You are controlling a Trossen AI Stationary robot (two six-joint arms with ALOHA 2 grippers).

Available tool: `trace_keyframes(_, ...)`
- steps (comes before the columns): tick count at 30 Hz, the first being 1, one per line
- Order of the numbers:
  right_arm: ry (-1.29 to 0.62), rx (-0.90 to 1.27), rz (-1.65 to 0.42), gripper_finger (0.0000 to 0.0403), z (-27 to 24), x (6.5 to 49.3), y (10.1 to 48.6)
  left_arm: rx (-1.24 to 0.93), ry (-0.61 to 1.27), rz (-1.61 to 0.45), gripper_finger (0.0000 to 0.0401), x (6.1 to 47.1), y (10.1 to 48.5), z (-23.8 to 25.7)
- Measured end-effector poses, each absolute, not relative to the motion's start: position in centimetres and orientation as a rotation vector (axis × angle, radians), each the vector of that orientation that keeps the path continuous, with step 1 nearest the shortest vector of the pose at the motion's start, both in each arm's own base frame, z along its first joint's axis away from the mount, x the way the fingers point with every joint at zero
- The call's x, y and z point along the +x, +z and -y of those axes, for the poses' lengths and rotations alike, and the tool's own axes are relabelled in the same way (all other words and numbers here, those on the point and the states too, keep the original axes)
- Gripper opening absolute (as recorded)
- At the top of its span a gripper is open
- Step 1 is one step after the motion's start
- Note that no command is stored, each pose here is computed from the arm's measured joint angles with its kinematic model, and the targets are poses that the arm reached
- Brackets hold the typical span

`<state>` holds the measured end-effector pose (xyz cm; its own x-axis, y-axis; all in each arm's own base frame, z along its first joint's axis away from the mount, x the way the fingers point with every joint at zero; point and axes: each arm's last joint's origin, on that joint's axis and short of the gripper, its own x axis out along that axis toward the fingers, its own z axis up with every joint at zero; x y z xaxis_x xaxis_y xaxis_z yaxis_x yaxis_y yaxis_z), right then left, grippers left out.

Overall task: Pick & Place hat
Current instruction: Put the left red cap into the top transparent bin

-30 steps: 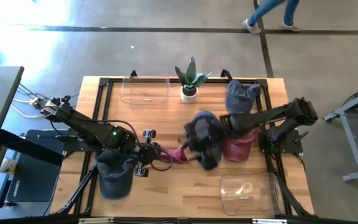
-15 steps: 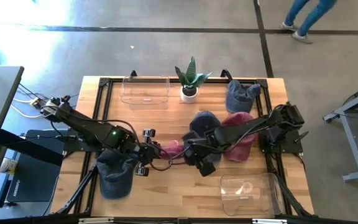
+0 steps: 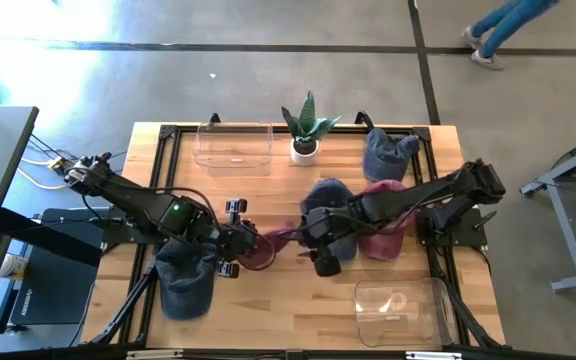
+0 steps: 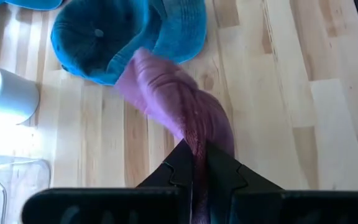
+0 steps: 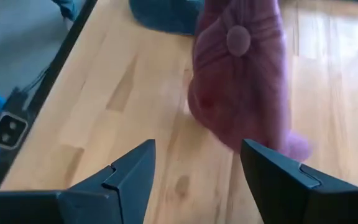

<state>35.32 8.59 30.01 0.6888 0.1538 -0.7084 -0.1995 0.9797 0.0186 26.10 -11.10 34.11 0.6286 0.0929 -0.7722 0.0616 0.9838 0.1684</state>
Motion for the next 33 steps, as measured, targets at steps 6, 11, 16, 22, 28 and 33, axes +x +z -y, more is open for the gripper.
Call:
trace_keyframes(6, 0.058, -0.088, -0.816, 0.0243, -7.1, 37.1, 27.8, 0.187, 0.018, -0.894, 0.0021, 26.1, 34.1, 11.1)
trace_keyframes(11, 0.066, 0.004, -0.743, 0.0244, -5.3, 37.0, 30.0, 0.190, 0.012, -0.909, 0.0021, 26.0, 34.0, 11.1)
trace_keyframes(16, 0.215, 0.066, -0.648, 0.0243, -3.6, 37.8, 30.7, 0.190, 0.012, -0.909, 0.0021, 26.0, 34.0, 11.1)
trace_keyframes(22, 0.376, 0.093, -0.647, 0.0236, -3.2, 39.7, 27.9, 0.189, 0.011, -0.907, 0.0021, 26.0, 34.0, 11.1)
trace_keyframes(28, 0.549, 0.213, -0.671, 0.0141, -4.0, 39.8, 27.4, 0.151, 0.029, -0.904, 0.0021, 26.0, 34.0, 11.1)
trace_keyframes(33, 0.658, 0.383, -0.674, 0.0015, -3.8, 39.8, 27.9, -0.054, -0.080, -0.921, 0.0038, 27.0, 33.4, 10.7)
